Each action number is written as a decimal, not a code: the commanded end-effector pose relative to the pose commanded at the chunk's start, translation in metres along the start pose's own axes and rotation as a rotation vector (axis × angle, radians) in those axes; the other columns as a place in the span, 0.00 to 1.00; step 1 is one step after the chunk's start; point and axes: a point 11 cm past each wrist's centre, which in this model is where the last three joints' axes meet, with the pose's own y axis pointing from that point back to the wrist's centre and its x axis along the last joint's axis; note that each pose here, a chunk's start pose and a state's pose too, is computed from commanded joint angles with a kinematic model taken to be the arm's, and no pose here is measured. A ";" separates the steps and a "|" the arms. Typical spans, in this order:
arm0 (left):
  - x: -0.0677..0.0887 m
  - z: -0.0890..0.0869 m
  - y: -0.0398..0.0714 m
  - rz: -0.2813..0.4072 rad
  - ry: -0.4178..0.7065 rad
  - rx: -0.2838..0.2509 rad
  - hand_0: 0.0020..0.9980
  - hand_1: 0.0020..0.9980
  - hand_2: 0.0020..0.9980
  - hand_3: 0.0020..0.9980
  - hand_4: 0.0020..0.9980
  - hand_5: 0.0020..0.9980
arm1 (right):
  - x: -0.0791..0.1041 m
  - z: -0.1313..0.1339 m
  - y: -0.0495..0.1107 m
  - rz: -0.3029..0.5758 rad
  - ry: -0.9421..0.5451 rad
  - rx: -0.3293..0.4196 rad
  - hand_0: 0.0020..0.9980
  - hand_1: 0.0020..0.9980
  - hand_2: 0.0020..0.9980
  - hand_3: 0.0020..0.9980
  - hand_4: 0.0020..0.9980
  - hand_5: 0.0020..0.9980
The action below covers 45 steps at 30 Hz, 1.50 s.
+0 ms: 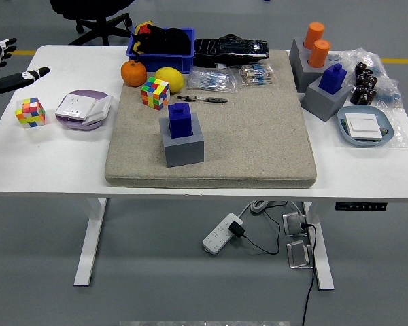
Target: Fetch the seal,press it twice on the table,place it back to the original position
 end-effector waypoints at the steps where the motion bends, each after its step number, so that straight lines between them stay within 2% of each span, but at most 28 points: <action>1: 0.000 0.000 0.000 0.000 0.000 0.000 0.90 0.95 0.94 0.96 1.00 0.44 | 0.000 0.000 0.000 0.000 0.000 0.000 0.84 0.73 0.70 0.71 0.75 0.52; 45: -0.001 0.005 -0.002 0.002 0.002 -0.009 0.88 0.89 0.91 0.94 0.99 0.42 | -0.004 0.000 -0.001 -0.007 -0.018 0.004 0.84 0.73 0.70 0.71 0.75 0.51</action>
